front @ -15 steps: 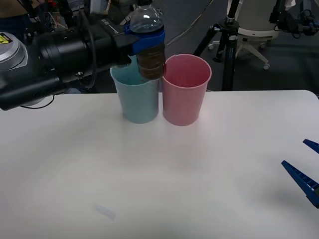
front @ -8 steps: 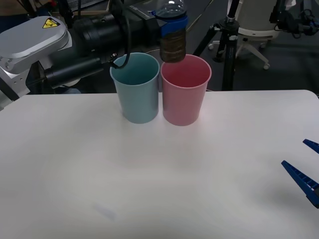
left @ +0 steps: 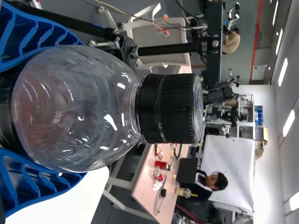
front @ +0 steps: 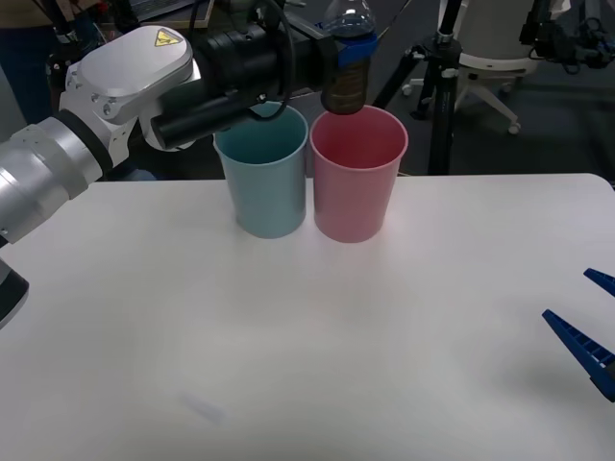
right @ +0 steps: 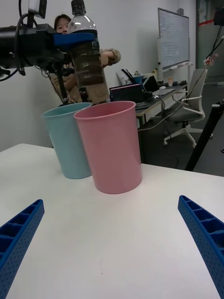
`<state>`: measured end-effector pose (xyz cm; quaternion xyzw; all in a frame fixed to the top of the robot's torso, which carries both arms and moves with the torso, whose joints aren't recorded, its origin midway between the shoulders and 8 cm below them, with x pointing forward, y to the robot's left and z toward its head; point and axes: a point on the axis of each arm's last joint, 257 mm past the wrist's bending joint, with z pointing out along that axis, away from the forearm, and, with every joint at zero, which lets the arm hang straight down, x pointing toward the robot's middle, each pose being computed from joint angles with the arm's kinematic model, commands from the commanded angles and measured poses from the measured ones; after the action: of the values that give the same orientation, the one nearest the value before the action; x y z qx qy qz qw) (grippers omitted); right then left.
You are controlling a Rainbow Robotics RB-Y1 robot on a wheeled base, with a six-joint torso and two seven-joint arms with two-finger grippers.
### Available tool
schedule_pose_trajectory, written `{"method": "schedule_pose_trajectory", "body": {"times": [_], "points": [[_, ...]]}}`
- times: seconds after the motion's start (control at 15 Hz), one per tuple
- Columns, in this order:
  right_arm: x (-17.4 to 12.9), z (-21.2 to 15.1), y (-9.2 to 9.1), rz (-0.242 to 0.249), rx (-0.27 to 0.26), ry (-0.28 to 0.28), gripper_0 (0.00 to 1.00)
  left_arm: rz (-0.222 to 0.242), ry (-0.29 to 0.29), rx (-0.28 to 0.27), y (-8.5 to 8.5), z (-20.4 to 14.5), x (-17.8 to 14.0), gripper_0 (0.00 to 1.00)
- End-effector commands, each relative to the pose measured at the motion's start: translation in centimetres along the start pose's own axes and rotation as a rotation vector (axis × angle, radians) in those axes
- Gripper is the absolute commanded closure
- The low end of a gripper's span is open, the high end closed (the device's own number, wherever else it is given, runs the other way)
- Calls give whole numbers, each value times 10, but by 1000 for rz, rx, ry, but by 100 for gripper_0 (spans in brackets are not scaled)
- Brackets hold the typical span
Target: Grasp the object on the table and drop it into the matching bin: aluminum can to the light blue bin, PET bottle to the pink bin.
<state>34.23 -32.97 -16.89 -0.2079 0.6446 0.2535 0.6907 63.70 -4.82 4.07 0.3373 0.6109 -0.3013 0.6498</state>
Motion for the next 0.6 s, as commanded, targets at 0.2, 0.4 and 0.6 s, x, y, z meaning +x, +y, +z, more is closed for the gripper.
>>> {"method": "schedule_pose_trajectory", "body": {"times": [0.2, 0.4, 0.6], "points": [[0, 0, 0, 0, 0, 0, 0, 7, 23, -13, -1, 13, 15, 97], [0, 0, 0, 0, 0, 0, 0, -3, 24, -3, -8, 17, 17, 96], [0, 0, 0, 0, 0, 0, 0, -10, 28, -4, -10, 19, 20, 97]]}}
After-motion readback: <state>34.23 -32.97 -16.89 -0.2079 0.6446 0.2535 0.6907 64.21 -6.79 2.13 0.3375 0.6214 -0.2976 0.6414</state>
